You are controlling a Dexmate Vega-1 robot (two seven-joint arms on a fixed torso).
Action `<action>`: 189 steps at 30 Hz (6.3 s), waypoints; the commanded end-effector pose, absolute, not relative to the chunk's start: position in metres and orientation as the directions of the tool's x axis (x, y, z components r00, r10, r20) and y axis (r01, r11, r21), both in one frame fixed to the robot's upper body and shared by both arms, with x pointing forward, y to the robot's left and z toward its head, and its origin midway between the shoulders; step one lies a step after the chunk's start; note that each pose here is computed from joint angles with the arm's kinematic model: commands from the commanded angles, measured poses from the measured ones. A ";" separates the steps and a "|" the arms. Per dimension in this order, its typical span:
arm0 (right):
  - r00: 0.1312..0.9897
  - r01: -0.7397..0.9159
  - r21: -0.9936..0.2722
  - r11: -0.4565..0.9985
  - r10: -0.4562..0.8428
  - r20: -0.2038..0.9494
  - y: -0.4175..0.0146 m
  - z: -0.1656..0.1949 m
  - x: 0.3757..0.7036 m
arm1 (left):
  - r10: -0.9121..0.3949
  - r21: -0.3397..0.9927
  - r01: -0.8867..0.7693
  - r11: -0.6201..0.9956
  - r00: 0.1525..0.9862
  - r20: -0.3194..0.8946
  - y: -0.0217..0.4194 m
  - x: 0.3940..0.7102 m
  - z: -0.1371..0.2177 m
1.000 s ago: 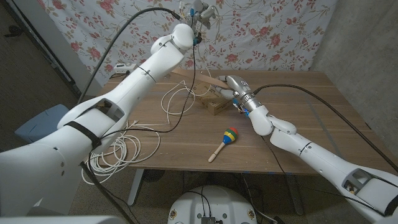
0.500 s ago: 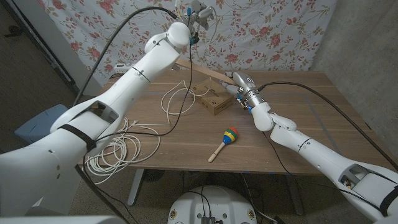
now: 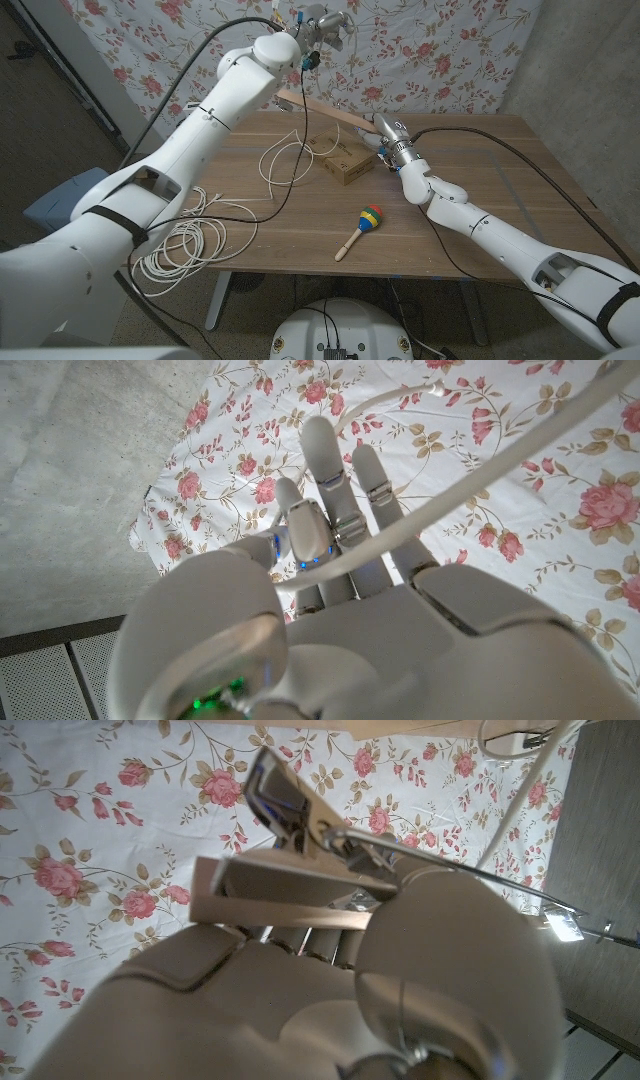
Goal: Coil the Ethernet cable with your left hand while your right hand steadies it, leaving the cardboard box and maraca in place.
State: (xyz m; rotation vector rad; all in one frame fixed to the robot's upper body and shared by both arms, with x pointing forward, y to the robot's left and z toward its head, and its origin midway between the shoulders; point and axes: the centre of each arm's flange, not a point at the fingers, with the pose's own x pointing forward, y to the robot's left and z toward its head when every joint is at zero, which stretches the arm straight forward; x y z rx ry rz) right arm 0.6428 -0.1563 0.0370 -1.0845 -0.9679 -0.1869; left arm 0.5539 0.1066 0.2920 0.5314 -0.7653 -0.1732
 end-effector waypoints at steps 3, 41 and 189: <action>0.623 0.647 -0.608 0.460 0.142 0.769 -0.156 0.048 0.663 | -0.432 0.471 0.137 0.872 0.670 0.604 0.117 0.530 0.270; 0.504 0.805 -0.277 0.524 -0.359 0.785 -0.205 0.063 0.655 | -0.047 0.248 -0.533 0.809 0.362 0.931 0.149 0.478 0.158; 0.627 0.688 -0.680 0.253 0.265 0.732 -0.082 0.018 0.674 | -0.486 0.434 0.249 0.866 0.625 0.610 0.082 0.545 0.304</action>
